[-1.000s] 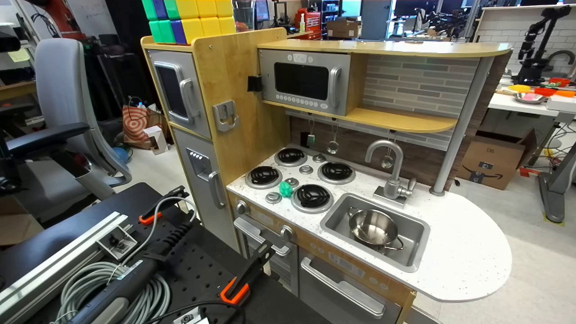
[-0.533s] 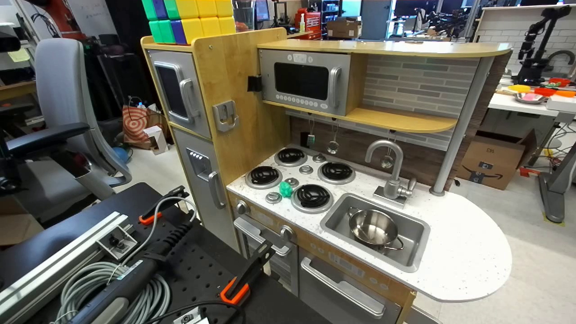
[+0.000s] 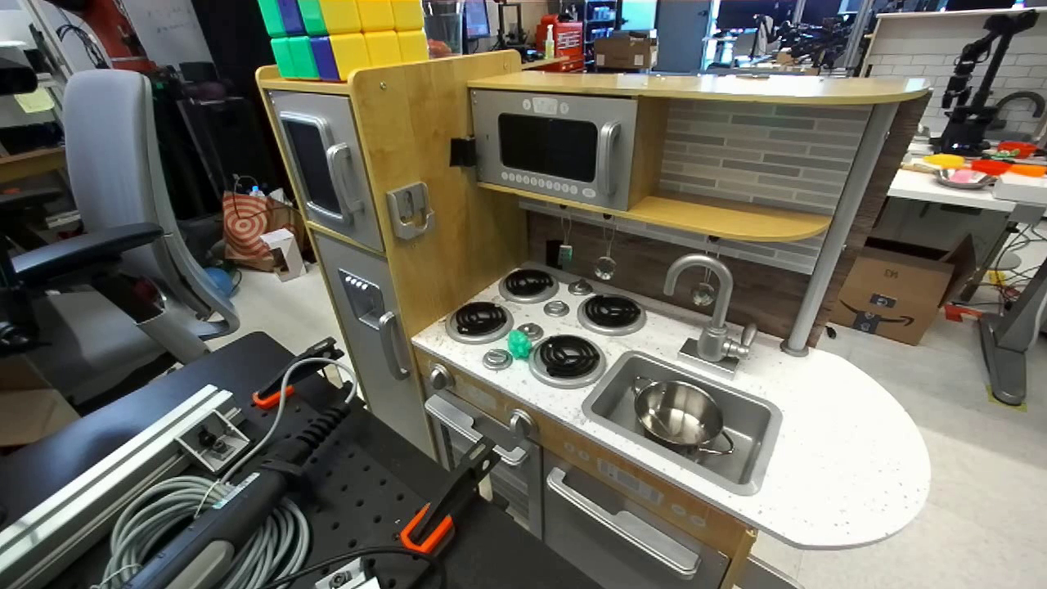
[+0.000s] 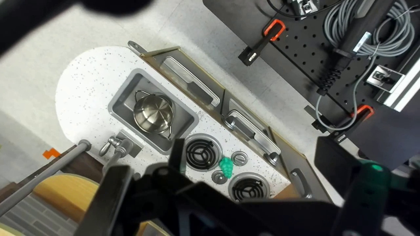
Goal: Put the thing on the stove inside the pot in the sink
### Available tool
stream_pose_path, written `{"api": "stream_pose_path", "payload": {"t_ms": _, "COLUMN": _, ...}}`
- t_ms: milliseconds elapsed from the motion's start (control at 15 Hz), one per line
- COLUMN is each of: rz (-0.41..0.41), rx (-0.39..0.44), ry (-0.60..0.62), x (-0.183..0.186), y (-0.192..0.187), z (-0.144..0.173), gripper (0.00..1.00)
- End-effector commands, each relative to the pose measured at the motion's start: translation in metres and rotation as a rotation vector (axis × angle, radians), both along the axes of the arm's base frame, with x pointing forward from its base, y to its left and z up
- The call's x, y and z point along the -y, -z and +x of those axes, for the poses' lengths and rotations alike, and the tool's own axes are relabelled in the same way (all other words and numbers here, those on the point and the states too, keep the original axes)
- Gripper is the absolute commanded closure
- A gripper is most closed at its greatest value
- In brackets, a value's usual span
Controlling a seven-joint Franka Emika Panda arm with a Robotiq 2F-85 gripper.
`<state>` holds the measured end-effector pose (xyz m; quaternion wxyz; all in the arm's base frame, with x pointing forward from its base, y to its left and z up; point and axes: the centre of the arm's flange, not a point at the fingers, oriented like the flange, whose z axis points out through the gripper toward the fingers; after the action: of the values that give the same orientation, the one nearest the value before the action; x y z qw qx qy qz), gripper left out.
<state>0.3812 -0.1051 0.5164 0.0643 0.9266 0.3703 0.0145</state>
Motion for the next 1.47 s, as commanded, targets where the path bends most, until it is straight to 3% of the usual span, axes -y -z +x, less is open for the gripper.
{"api": "stream_pose_path", "payload": {"t_ms": 0, "rz": 0.106, "rx": 0.013, "ry": 0.011, "x": -0.009, "y": 0.024, "z": 0.019, "gripper": 0.00}}
{"api": "stream_pose_path", "payload": {"t_ms": 200, "rz": 0.209, "rx": 0.004, "ry": 0.058, "x": -0.019, "y": 0.064, "z": 0.042, "gripper": 0.00}}
{"api": "stream_pose_path", "payload": {"t_ms": 467, "rz": 0.250, "rx": -0.051, "ry": 0.157, "x": -0.028, "y": 0.128, "z": 0.084, "gripper": 0.00}}
{"api": "stream_pose_path", "payload": {"t_ms": 933, "rz": 0.165, "rx": 0.032, "ry": 0.178, "x": -0.055, "y": 0.207, "z": 0.131, "gripper": 0.00}}
{"api": "stream_pose_path", "payload": {"t_ms": 1400, "rz": 0.105, "rx": 0.013, "ry": 0.203, "x": -0.078, "y": 0.229, "z": 0.161, "gripper": 0.00}}
